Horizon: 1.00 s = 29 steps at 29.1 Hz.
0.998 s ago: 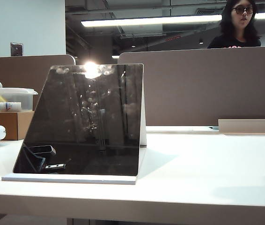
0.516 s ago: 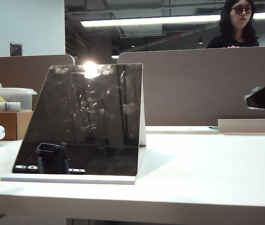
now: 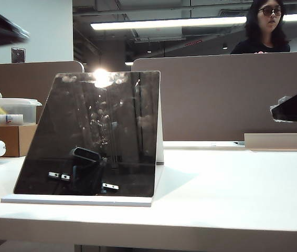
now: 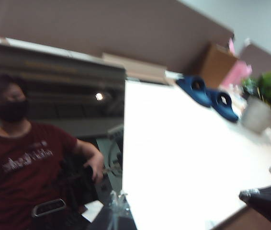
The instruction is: Push the center of the mirror on the table forward to move it for a short distance.
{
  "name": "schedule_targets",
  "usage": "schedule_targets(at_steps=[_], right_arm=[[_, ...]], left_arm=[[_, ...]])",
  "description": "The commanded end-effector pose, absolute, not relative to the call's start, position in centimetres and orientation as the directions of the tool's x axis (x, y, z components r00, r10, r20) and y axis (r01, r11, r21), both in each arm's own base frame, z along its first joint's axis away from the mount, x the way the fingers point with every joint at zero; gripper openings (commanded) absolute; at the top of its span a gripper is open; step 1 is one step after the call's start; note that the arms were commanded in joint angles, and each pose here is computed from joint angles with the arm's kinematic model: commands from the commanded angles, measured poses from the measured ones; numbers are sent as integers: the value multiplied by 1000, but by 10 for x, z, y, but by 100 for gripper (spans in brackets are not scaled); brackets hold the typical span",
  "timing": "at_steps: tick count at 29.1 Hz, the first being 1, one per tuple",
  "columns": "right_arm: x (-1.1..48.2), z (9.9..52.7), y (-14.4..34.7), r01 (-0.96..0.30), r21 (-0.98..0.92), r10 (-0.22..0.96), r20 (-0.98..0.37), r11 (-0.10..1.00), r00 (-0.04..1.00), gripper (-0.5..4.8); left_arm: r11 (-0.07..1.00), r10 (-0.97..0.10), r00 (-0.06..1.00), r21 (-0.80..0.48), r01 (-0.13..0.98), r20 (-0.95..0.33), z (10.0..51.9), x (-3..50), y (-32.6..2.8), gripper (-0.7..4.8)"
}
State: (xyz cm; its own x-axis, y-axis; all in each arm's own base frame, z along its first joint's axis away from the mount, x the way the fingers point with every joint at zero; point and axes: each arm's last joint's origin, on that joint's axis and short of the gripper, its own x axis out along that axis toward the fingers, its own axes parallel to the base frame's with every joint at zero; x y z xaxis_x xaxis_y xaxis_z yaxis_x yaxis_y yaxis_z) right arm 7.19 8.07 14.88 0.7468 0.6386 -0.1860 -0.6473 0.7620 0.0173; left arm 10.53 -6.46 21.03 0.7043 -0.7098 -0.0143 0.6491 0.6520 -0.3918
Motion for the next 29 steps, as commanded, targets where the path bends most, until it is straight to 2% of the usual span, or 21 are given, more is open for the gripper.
schedule_targets(at_steps=[1,7,10,14,20,26,29], right_arm=[[72,149,81,-646,19,639,-175,763,749,-5],[73,148,81,-645,17,636,-186,764,749,-5],[73,148,81,-643,18,634,-186,766,751,-5],[73,148,81,-642,17,633,-186,767,752,-5],[73,148,81,-640,17,632,-187,768,753,-5],[74,147,80,-631,16,621,-192,776,760,-5],[80,147,75,-575,16,567,-191,818,801,-5]], left_arm=[[695,-668,744,-370,616,-14,216,121,-81,-5],[765,-625,772,-281,579,-112,214,159,-121,-5],[823,-554,810,-274,498,-193,211,178,-135,-5],[858,-504,824,-259,443,-259,207,199,-150,-5],[923,-378,875,-200,329,-301,197,213,-155,-5],[935,-355,865,-152,321,-355,183,224,-163,-5],[945,-327,870,-139,297,-369,177,235,-169,-5]])
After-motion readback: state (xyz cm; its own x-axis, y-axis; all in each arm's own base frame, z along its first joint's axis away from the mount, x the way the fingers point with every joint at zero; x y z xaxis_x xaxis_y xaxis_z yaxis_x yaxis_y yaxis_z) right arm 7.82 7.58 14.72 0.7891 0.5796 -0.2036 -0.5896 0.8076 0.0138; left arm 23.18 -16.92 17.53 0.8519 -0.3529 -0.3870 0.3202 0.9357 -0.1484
